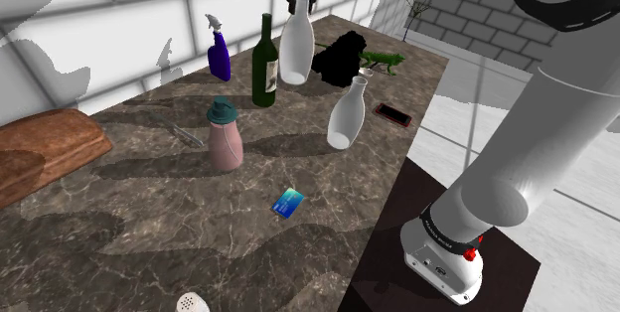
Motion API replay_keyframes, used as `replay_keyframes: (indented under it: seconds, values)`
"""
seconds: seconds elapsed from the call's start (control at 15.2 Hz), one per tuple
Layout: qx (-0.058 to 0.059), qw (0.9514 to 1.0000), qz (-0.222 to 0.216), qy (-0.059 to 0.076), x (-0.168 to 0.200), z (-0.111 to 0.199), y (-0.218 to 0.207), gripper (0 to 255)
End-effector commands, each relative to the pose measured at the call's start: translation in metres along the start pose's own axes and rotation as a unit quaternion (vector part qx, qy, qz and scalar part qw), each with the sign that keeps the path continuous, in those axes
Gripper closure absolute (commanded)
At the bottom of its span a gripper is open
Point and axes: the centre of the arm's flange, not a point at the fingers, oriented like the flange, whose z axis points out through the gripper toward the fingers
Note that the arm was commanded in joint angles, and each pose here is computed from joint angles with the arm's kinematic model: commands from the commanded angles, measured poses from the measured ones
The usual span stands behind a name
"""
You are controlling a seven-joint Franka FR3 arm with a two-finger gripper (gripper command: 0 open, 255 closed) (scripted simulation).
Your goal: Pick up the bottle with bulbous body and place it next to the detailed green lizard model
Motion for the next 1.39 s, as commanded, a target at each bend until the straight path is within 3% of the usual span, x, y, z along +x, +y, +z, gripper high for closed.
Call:
replay_keyframes:
  seconds: [0.0,1.32]
  values:
    - [0.0,1.0,0.0,0.0,0.0,-0.011,0.0,255]
    - [0.0,1.0,0.0,0.0,-0.041,-0.013,0.248,255]
